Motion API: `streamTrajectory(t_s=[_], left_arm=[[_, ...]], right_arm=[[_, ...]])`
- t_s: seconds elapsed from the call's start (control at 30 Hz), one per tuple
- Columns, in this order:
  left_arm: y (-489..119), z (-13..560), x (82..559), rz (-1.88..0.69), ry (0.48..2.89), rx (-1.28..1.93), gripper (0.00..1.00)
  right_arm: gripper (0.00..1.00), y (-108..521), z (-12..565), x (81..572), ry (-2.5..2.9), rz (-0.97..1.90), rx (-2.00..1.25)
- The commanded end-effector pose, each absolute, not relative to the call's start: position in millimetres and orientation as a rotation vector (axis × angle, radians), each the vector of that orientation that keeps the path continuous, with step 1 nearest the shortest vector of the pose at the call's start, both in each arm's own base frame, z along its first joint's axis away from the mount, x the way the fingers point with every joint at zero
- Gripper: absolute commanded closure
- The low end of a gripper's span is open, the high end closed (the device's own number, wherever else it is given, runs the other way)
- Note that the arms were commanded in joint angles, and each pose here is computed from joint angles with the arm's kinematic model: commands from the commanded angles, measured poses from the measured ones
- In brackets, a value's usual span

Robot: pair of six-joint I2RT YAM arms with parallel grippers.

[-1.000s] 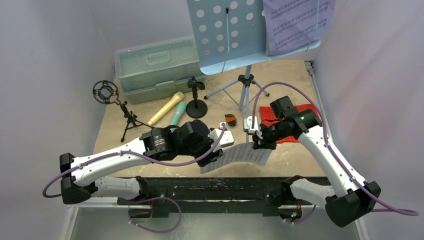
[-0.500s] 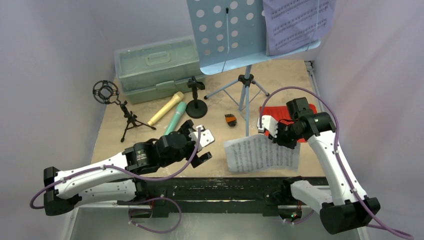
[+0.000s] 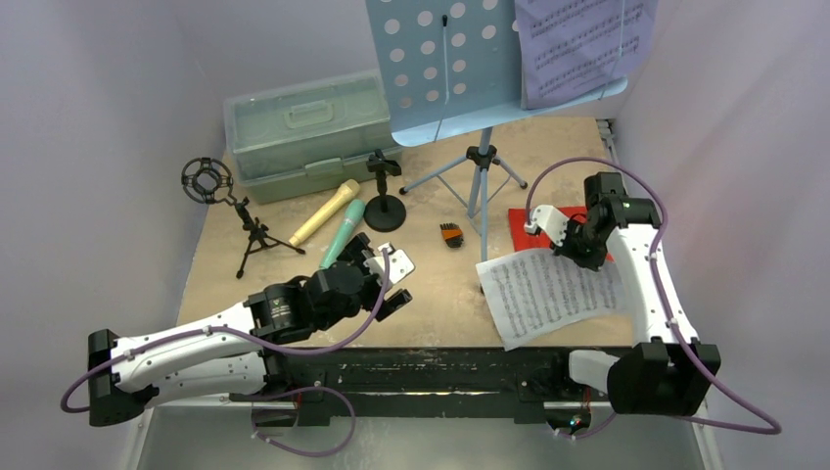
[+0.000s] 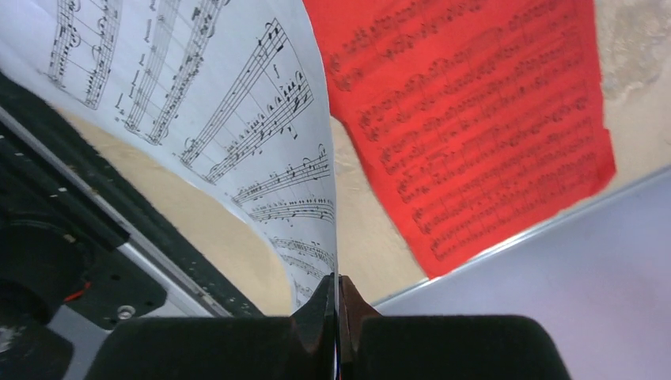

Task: Pack up the instrument practice props
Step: Place the sheet music at the center of the board.

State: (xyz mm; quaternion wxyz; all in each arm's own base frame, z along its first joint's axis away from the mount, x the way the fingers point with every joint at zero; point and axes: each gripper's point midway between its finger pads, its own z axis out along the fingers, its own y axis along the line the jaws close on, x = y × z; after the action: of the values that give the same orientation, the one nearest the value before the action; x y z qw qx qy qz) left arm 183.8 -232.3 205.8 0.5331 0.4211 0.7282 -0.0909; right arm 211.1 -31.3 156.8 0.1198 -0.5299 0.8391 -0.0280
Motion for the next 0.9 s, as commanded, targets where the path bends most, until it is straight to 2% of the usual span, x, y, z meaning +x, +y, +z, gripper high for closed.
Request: streamTrajectory(t_s=[0.0,0.4,0.87], left_arm=[[-233,215,191,-0.216,1.71,0.96,0.01],[-229,217,195,-0.213,1.707,0.938,0.01],[-225,217,199,-0.211,1.714,0.923,0.01]], right_arm=[[1.0,-54,174,253,2.409,-0.322,-1.462],[1.0,-83,176,349,2.275,-0.615,-1.082],[1.0,-114,157,403,2.155,-0.83,-0.768]])
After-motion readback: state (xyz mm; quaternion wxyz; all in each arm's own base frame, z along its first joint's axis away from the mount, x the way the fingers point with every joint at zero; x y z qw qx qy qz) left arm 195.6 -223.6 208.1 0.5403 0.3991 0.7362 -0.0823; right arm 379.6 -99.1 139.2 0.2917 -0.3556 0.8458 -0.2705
